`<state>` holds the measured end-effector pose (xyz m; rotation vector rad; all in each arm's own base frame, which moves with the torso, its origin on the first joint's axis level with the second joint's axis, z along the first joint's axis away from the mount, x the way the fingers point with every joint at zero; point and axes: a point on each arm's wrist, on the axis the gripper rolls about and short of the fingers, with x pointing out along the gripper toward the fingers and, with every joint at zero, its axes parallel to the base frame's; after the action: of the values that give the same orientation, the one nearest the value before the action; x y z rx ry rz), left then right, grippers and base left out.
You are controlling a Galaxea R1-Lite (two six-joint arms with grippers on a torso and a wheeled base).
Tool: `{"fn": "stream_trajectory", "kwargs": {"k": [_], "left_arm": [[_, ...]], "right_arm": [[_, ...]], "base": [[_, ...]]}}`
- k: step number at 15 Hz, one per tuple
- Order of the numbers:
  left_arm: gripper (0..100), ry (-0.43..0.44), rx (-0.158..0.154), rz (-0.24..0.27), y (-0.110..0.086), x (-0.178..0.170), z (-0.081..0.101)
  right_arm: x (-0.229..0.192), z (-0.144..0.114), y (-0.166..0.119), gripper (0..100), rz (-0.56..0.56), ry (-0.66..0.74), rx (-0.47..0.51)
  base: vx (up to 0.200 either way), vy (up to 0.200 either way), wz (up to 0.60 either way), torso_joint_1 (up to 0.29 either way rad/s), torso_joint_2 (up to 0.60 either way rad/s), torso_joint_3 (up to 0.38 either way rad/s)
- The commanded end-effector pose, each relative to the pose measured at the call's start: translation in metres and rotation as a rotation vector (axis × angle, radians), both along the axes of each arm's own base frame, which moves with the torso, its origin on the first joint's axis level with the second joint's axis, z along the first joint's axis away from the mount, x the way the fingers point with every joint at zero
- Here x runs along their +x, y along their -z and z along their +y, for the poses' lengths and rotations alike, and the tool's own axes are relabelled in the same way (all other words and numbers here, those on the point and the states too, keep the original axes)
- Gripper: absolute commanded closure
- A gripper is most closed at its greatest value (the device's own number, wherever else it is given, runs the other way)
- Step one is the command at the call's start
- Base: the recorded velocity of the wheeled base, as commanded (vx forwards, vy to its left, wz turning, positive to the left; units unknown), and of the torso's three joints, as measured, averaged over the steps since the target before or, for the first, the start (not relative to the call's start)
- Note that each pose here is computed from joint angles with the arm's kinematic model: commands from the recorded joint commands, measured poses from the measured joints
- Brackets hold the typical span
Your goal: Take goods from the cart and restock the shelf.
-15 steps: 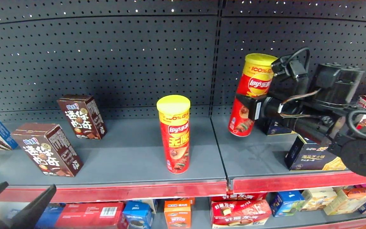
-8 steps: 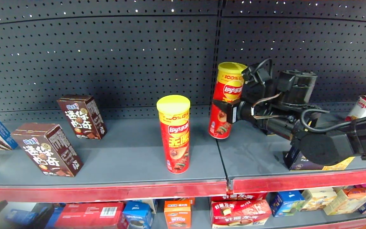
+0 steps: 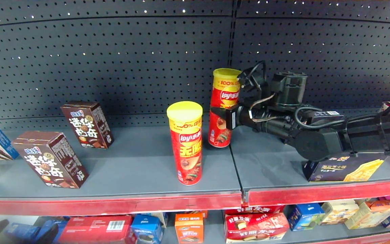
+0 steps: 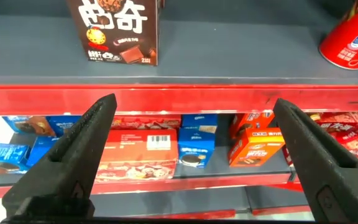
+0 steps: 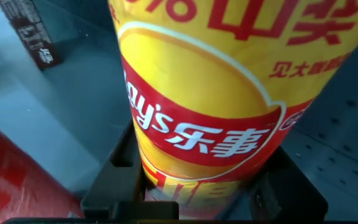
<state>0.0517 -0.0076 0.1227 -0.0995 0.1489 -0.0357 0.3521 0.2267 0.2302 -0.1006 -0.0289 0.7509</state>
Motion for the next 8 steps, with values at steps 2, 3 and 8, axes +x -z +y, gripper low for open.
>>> {"fn": "stream_trajectory", "kwargs": {"k": [2, 3, 8], "left_arm": [[0, -0.001, -0.001, -0.002, 0.0, 0.0, 0.0], [0, -0.001, 0.0, -0.003, 0.0, 0.0, 0.0], [0, -0.001, 0.0, -0.005, 0.0, 0.0, 0.0]], "right_arm": [[0.01, 0.012, 0.005, 100, -0.006, -0.014, 0.003], [0.013, 0.015, 0.006, 100, -0.01, -0.017, 0.004], [0.021, 0.021, 0.013, 100, -0.005, -0.021, -0.008]], "base": [[0.0, 0.0, 0.0, 0.0, 0.0, 0.0], [0.0, 0.0, 0.0, 0.0, 0.0, 0.0], [0.0, 0.0, 0.0, 0.0, 0.0, 0.0]]}}
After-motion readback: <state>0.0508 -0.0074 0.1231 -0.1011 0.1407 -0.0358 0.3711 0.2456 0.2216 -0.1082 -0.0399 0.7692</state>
